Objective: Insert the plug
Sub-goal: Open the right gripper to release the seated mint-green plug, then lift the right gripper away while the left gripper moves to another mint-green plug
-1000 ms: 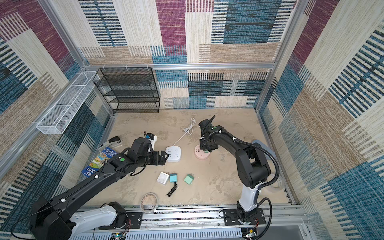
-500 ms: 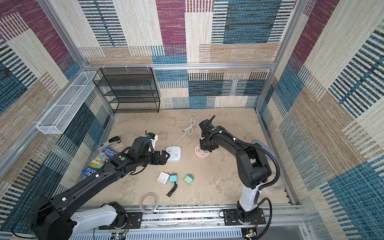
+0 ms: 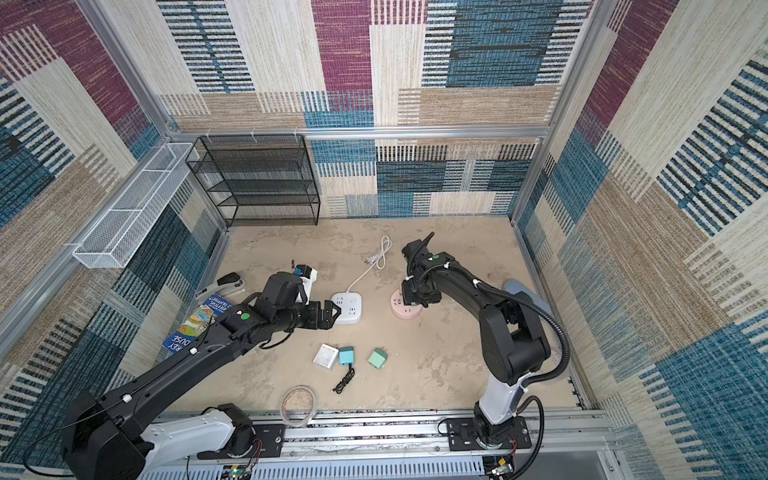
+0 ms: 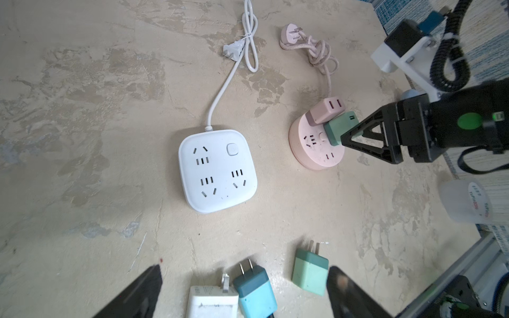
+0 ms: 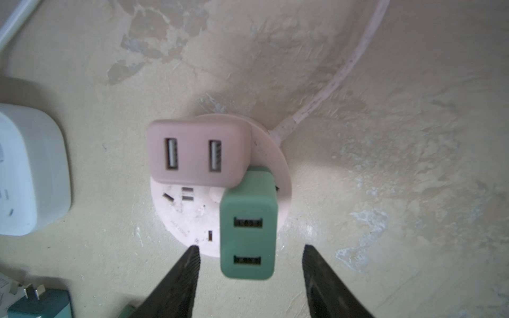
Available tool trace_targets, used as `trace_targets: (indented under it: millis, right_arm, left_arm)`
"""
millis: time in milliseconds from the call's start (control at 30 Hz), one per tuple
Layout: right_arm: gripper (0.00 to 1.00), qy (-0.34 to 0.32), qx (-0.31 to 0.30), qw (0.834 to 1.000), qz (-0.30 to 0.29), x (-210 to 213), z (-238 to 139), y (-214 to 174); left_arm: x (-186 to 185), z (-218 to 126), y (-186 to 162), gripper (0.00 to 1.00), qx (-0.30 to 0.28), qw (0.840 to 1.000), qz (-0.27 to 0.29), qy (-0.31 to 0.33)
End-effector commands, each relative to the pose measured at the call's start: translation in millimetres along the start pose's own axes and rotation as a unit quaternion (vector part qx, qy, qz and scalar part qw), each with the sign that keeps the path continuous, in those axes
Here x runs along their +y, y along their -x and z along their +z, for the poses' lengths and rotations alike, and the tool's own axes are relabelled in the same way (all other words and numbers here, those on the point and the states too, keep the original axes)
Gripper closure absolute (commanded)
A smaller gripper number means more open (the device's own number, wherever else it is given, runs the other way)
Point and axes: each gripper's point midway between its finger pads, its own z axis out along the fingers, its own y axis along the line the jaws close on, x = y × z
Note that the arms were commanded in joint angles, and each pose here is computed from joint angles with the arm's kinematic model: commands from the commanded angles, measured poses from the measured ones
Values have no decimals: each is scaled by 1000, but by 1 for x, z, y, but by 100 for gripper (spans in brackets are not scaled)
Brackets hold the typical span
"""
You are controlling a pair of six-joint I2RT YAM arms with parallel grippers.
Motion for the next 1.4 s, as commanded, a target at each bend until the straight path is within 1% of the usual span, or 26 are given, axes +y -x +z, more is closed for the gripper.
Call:
trace_targets:
  millis: [0,133,200,300,333,400,467,533,667,833,967,1133,1267,1367]
  right_arm:
    - [37,0,-16,1000,10,-1,-16,3]
    - [38,6,-45,999,22,-1,-41,7]
    - [38,42,-81,995,30,9,-66,14]
    - [39,130,-143,980,35,33,-104,18]
    - [39,146,-155,976,35,38,-111,18]
    - [40,157,-173,972,39,43,-119,13]
    - [40,145,-191,969,51,40,-120,8]
    - [41,154,-207,964,60,39,-120,3]
    - [42,167,-208,962,63,41,-115,-6]
    - [42,144,-216,963,73,31,-111,-8]
    - [42,151,-221,961,71,33,-110,-9]
    - [42,143,-226,960,77,28,-106,-12]
    - [41,146,-234,958,78,27,-108,-13]
    - [41,147,-238,957,76,26,-110,-13]
  left_arm:
    - [-1,0,0,2,6,1000,-1,0]
    - [-3,1,-1,2,16,1000,1,-1]
    - [-7,2,-2,3,23,1000,3,-10]
    - [-17,7,-9,4,42,999,14,-25]
    - [-20,9,-12,5,49,998,19,-25]
    - [-29,14,-19,6,66,997,37,-26]
    - [-38,19,-28,8,80,995,57,-23]
    - [-47,23,-38,8,96,993,73,-20]
    - [-64,32,-58,11,127,987,93,-27]
    - [-86,44,-76,15,158,979,121,-33]
    - [-102,55,-86,16,186,972,140,-27]
    - [-110,66,-95,17,209,964,161,-7]
    - [-121,78,-106,17,230,958,170,-11]
    - [-120,88,-116,20,253,951,178,6]
